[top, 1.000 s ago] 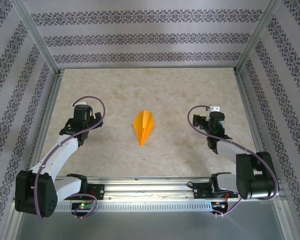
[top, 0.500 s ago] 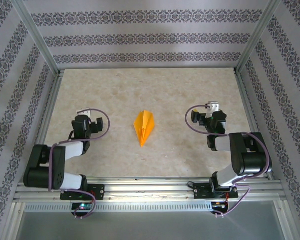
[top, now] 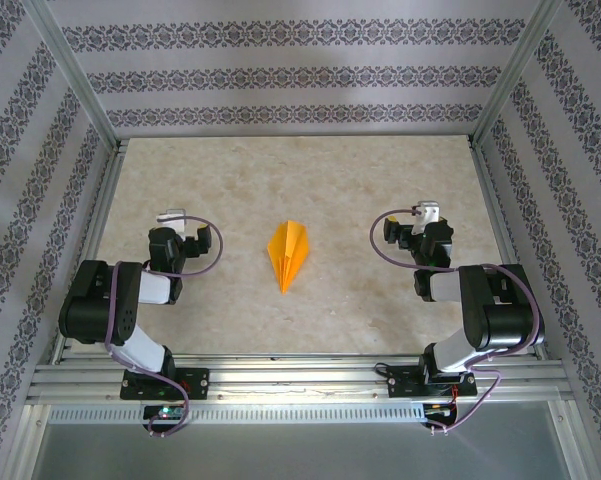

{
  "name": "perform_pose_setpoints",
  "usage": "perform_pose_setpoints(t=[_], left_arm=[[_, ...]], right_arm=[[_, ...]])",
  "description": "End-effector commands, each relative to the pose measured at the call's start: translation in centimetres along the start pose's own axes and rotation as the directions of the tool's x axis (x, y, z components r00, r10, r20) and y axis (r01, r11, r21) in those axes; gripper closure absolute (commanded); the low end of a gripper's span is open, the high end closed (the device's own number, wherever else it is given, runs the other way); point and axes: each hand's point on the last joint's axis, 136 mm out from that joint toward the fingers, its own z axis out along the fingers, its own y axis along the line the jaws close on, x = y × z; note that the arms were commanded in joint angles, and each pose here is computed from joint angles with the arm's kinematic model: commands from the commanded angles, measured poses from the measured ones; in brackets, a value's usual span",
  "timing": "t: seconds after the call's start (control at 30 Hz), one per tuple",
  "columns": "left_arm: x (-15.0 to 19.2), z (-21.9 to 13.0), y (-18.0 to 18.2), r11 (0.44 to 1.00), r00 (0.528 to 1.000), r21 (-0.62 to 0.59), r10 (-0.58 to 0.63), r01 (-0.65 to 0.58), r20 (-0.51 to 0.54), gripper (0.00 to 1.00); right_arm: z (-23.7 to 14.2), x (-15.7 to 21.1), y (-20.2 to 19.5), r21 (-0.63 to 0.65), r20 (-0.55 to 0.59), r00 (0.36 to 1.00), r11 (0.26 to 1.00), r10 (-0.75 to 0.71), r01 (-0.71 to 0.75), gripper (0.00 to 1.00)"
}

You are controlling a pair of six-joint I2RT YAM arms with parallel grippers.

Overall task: Fold a paper plane with a square sheet of paper (pick it up from the middle)
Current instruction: Reset both arms

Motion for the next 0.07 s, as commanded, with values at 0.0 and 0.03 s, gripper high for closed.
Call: perform_pose_setpoints(t=[0.0,0.03], left_arm=[[-1.72,0.18,-0.08,1.0,0.998,0.008,0.012,-0.013,0.059,0.01],[-1.78,0.1,-0.08,1.0,0.998,0.01,0.013,-0.014,0.067,0.01]], right_arm=[[0.08,-1.36,0.21,0.007,0.047,0.999,1.0,-0.007,0.007,0.02],[0.06,-1.34,0.23,0.009,0.047,0.999,1.0,-0.008,0.008,0.02]])
